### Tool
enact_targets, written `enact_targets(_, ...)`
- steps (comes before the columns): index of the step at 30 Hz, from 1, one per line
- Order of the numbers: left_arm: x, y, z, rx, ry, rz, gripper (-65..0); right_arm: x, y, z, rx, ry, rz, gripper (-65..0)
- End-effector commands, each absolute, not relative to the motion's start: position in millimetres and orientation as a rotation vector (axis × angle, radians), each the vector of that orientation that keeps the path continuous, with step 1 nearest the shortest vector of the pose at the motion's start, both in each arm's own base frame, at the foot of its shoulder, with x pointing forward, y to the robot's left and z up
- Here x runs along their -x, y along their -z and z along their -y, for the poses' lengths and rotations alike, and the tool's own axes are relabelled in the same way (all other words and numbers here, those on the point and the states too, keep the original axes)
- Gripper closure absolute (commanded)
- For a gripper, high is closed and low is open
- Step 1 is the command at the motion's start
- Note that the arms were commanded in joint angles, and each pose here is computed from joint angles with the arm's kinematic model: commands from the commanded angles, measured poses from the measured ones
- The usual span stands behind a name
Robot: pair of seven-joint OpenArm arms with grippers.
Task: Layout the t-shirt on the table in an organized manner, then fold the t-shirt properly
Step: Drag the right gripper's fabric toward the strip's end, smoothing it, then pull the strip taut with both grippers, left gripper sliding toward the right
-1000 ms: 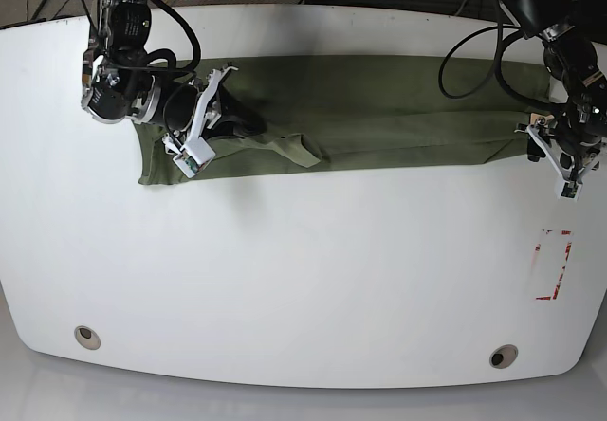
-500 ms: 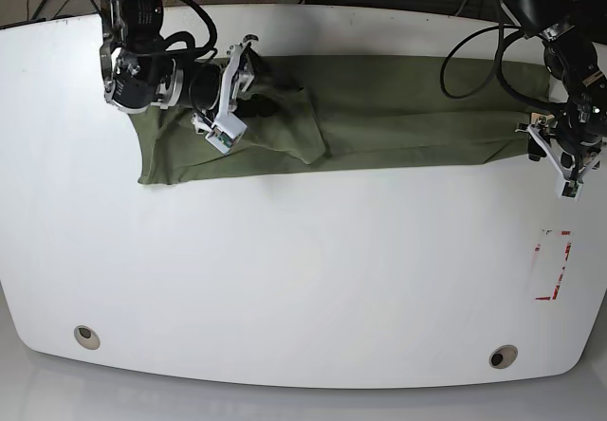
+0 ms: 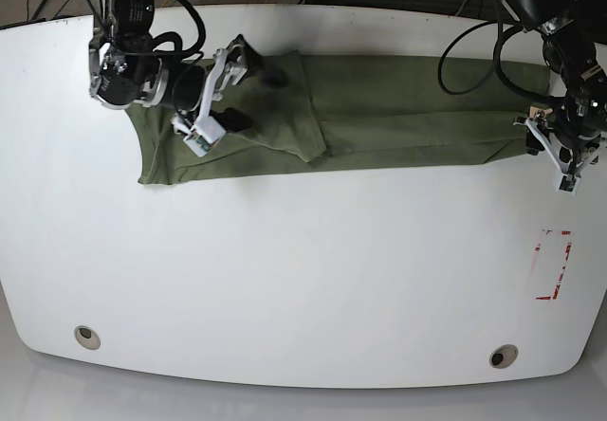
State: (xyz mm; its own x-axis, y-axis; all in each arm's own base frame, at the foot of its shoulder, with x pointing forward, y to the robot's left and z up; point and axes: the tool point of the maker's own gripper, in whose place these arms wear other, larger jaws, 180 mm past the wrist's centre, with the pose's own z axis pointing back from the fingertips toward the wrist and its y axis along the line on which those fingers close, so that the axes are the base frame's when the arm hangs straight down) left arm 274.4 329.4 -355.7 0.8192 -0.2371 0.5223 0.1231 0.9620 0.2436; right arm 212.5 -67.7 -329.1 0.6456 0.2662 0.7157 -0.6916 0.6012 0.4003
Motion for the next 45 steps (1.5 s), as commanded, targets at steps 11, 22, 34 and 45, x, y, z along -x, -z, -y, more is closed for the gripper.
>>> enact_targets(11, -245.0, 338.0, -333.7, -0.252, 0.175, 0.626, -32.4, -234.3, 348.8, 110.2, -0.442, -0.543, 0.665, -6.2)
enact_targets(22, -233.8, 389.0, -325.1, -0.158, 0.126, 0.564, -20.3, -240.0, 373.7, 116.3, -0.277, -0.54, 0.675, -12.5)
enact_targets(34, -260.5, 417.3, -288.3, -0.049, 0.202, 0.535, -20.3, -243.2, 440.6, 158.8, -0.193, -0.43, 0.638, -12.2)
enact_targets(45, -293.8, 426.3, -258.6, 0.029, 0.255, 0.541, -20.3, -246.2, 466.8, 232.4, -0.137, -0.268, 0.608, -12.2)
